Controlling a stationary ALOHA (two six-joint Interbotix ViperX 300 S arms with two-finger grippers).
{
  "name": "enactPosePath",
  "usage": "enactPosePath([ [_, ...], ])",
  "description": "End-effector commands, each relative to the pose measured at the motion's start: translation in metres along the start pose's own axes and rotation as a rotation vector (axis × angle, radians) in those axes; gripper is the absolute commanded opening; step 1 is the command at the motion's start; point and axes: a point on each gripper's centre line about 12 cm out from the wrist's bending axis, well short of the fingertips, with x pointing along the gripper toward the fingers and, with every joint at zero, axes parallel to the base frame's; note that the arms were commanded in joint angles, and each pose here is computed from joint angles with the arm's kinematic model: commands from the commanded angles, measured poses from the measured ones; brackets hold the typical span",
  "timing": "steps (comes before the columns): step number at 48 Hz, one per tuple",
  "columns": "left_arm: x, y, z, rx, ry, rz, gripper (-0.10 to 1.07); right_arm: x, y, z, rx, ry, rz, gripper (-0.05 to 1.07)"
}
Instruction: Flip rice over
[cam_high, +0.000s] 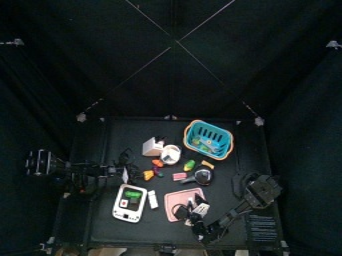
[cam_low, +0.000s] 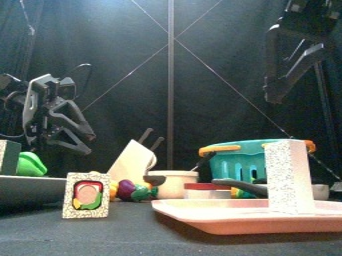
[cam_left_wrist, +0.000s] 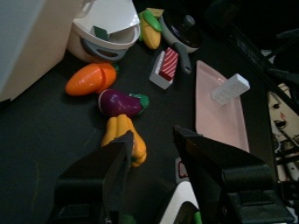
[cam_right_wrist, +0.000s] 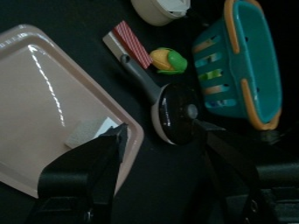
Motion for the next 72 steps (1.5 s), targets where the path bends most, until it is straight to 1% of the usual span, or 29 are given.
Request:
enactPosePath([
  [1,0.001,-0.003,0.004,0.003,-0.014,-0.012,0.81,-0.013,-0.018,0.008,0.135,-0.049,0.073,0.93],
  [6,0.001,-0.003,0.004,0.003,-0.014,-0.012,0.81,-0.008,-0.02,0.001,0.217,-0.062,0.11,0.93],
  [15,0.001,-0.003,0.004,0.001,-0.014,-0.012,0.81,0.001,-0.026,-0.011,0.373,-0.068,0.146,0.93],
  [19,0.001,-0.003,0.003,0.002,-0.012,-0.012,0.81,0.0,-0.026,-0.016,0.45,-0.097,0.187,0.93],
  [25,0.001,-0.003,0.003,0.001,-0.013,-0.012,0.81,-0.005,-0.03,-0.023,0.576,-0.171,0.266,0.92],
  [30,0.001,-0.003,0.003,0.001,-0.013,-0.012,0.81,-0.001,-0.026,-0.03,0.649,-0.183,0.319,0.91],
  [37,0.001,-0.003,0.004,-0.001,-0.015,-0.011,0.81,0.01,-0.015,-0.042,0.68,-0.147,0.413,0.88],
  [42,0.001,-0.003,0.004,-0.004,-0.016,-0.009,0.81,0.017,-0.011,-0.042,0.693,-0.142,0.462,0.85],
  [46,0.001,-0.003,0.004,-0.005,-0.015,-0.007,0.81,0.019,-0.011,-0.043,0.69,-0.152,0.483,0.81],
  [50,0.001,-0.002,0.004,-0.004,-0.016,-0.006,0.81,0.019,-0.017,-0.043,0.706,-0.168,0.483,0.76],
  [56,0.001,-0.003,0.004,-0.002,-0.015,-0.008,0.81,0.023,-0.022,-0.047,0.729,-0.155,0.468,0.69],
  [64,0.001,-0.003,0.004,-0.004,-0.015,-0.007,0.81,0.031,-0.021,-0.061,0.745,-0.082,0.43,0.62],
  [67,0.001,-0.003,0.004,-0.004,-0.015,-0.007,0.81,0.035,-0.019,-0.066,0.745,-0.043,0.419,0.61],
  [72,0.001,-0.002,0.004,-0.004,-0.016,-0.006,0.81,0.039,-0.014,-0.069,0.736,-0.018,0.427,0.61],
])
